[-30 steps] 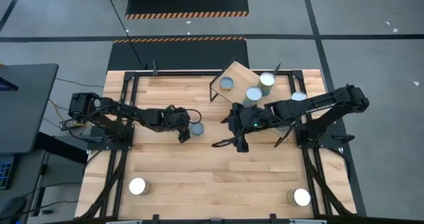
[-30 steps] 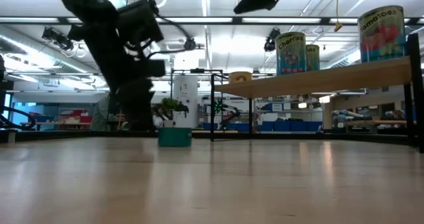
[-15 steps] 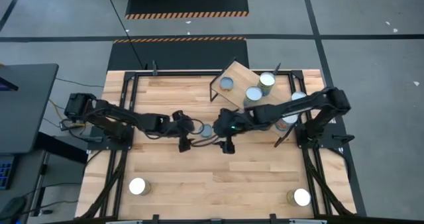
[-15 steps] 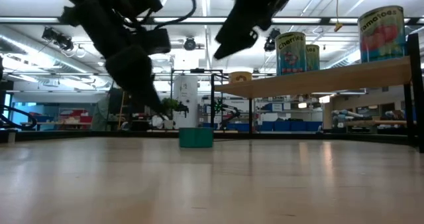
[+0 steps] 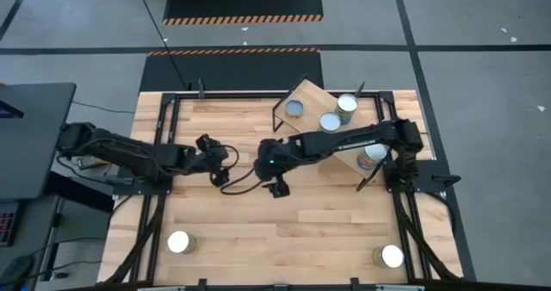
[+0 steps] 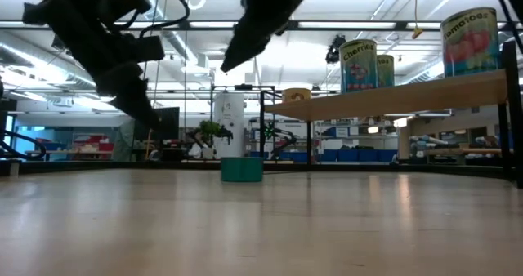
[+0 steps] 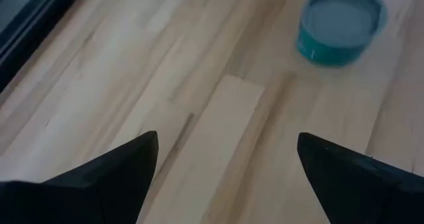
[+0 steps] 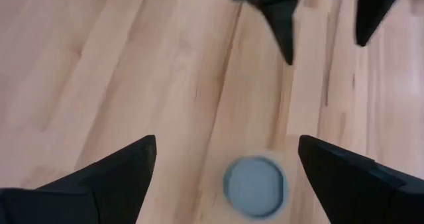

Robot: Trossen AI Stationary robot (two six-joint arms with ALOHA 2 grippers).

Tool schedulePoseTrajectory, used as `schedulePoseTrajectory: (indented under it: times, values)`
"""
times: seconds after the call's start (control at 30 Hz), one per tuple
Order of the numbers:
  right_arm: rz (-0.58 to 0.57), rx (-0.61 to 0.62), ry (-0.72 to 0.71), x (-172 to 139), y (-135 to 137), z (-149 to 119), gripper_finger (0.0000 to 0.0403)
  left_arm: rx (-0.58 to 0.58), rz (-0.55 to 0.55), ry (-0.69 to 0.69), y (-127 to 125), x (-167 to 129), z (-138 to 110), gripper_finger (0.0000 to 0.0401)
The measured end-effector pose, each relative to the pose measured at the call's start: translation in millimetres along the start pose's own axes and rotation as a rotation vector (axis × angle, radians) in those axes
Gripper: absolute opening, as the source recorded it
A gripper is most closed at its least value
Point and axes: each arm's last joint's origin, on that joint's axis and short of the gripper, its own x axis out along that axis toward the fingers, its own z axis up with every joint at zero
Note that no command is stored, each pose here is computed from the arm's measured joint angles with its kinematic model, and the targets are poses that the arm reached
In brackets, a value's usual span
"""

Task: Pick and place cans onto a shelf
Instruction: Put the canned tuna on the shelf

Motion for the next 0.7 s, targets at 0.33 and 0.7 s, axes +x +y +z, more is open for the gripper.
schedulePoseTrajectory:
  times: [0.33,0.7]
  values:
    - [-0.02,0.068,0.092,58,-33,-19,0.0393,-0.086,-0.014,-0.036,4,3,-16,0.0368]
    - [0.047,0.23,0.275,100,-54,-58,0.0393,-0.095,-0.023,-0.078,3,2,-11,0.0368]
